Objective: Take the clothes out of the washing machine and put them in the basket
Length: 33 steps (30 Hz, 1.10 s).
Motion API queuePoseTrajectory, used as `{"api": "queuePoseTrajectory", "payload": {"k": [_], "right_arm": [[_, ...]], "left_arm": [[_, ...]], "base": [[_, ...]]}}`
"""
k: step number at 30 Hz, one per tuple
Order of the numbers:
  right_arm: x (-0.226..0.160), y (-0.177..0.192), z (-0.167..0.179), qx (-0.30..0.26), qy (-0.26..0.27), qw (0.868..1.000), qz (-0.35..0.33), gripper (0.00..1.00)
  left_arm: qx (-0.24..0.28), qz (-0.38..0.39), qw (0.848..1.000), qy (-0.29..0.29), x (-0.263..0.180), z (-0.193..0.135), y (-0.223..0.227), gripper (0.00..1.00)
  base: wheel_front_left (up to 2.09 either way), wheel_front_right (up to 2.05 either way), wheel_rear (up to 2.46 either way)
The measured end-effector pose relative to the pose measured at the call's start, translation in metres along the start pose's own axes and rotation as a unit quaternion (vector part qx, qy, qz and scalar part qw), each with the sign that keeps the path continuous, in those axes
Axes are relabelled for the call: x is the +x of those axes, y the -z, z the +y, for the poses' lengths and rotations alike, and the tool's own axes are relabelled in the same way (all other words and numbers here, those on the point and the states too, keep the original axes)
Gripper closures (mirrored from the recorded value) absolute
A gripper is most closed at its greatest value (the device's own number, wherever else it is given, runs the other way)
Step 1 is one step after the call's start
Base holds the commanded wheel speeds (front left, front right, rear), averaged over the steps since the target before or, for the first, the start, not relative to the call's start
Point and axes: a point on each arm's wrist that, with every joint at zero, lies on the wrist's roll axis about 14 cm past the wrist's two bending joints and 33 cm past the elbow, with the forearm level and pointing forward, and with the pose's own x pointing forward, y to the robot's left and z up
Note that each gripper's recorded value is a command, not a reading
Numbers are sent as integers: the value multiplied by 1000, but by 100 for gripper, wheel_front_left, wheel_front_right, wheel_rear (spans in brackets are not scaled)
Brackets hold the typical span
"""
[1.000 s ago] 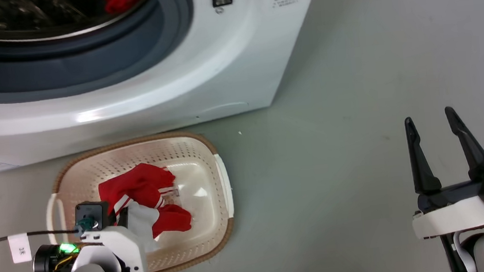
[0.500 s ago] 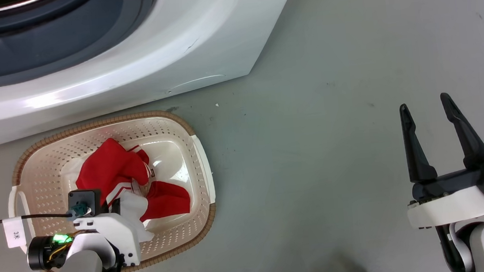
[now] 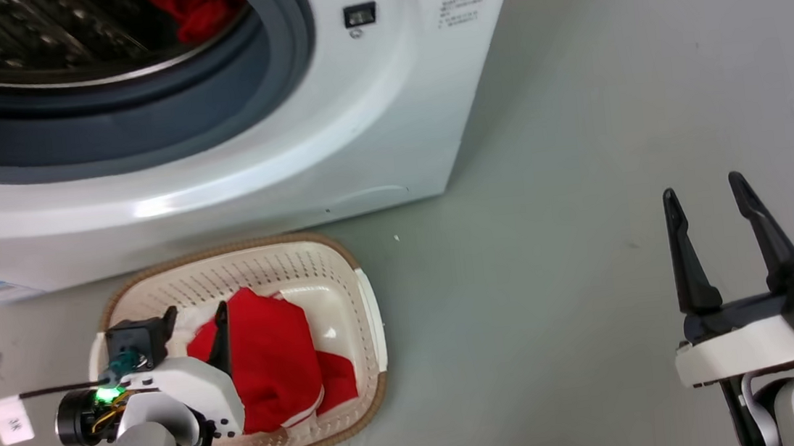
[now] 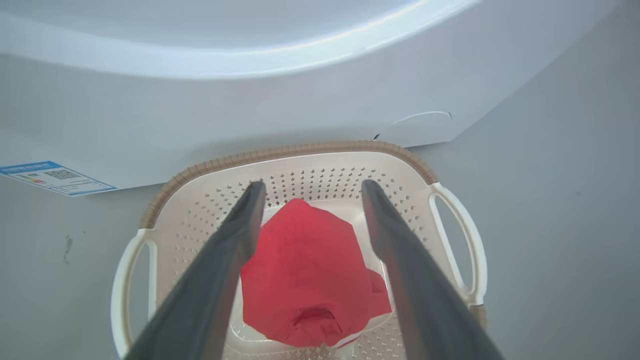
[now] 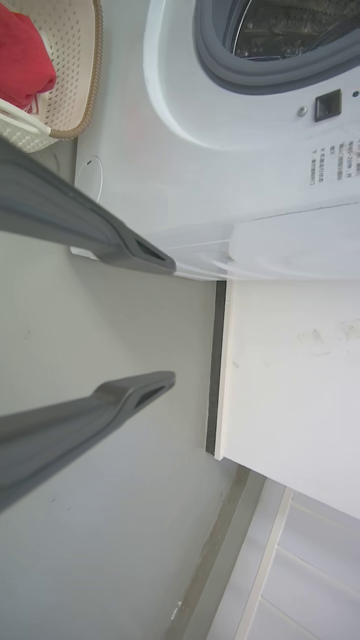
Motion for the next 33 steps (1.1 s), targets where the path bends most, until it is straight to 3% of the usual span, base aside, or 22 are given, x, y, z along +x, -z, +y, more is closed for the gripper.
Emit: {"api": "queuePoseTrajectory", "payload": {"k": [9,21,28,33], "right_arm": [[-17,-31,4,3,-5,999,-41,0],[-48,-54,11,9,-14,997,-72,0],[-56,-57,11,12,-12,997,-78,0],[-53,-52,4,18,-2,997,-70,0]], "left_arm": [[0,-148,989,-21,-61,0,-73,0],[-2,-285,957,-55,-146,-4,-127,0],[7,-326,944,-45,-161,-11,-150,0],[27,-342,939,-22,-147,-21,-169,0]], "base": [[0,0,0],[0,0,0],[0,0,0],[0,0,0]]}}
